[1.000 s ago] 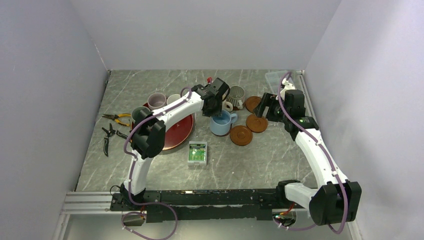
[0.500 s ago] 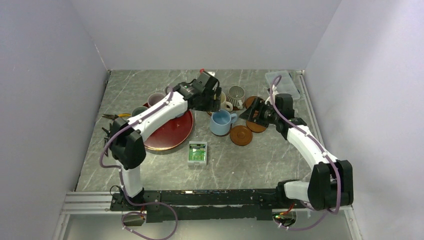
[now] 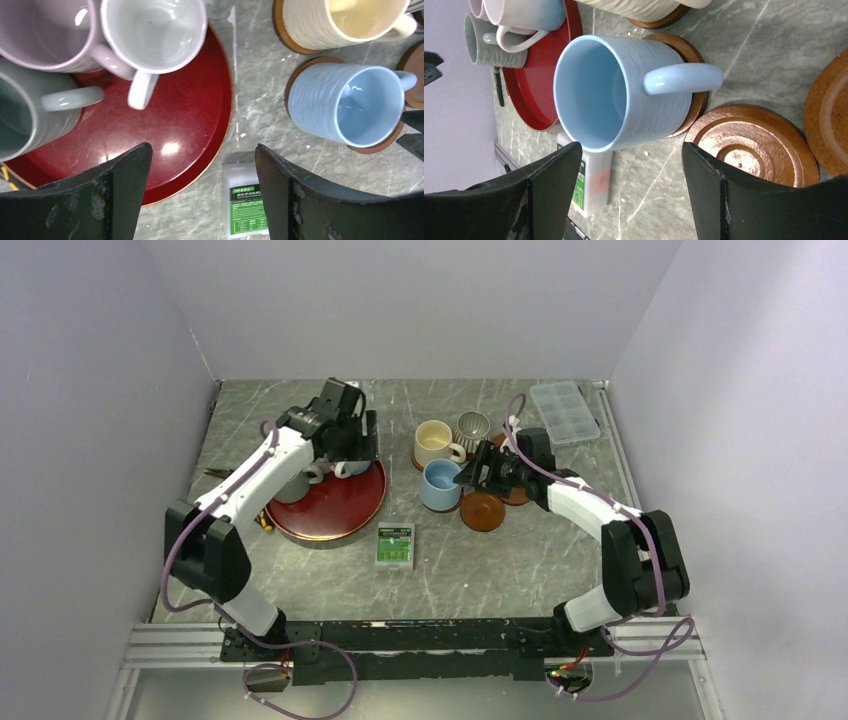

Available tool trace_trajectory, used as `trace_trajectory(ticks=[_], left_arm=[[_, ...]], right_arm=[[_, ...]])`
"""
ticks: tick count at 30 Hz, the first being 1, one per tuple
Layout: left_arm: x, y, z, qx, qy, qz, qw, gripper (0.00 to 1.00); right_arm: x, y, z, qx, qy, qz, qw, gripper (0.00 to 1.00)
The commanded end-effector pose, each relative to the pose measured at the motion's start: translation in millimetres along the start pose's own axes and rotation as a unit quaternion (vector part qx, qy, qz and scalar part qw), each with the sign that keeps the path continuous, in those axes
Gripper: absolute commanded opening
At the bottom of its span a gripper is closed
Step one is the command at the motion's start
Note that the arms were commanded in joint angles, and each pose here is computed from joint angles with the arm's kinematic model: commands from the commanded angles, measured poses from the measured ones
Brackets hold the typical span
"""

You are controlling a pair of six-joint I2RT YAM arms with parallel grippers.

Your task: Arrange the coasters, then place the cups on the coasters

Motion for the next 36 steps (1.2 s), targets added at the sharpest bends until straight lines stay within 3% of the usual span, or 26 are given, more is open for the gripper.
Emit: trace_trajectory(ticks=[1, 29, 36], left_arm=[[2, 18, 24, 0.001, -0.041, 0.009, 0.999, 0.80], [-16, 58, 25, 0.018, -0.043, 0.048, 0.998, 0.78], [1, 66, 22, 0.024, -0.068, -0.003, 0.997, 0.79]], right_arm=[[23, 24, -9, 0.034, -0.037, 0.025, 0.998, 0.78], [33, 26, -33, 0.015, -0.032, 0.054, 0.998, 0.76], [31, 30, -8, -0.003, -0.056, 0.070, 0.996, 0.79]])
Point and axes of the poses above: each gripper's point midway between its finger pads, its own z axis back along the fingers, its own y axis along the line the jaws close on, x = y × z, the point moved 5 cm from there along z, back along the fingers, and after that the axes turned 14 degrees about -z, right-handed, at the moved point
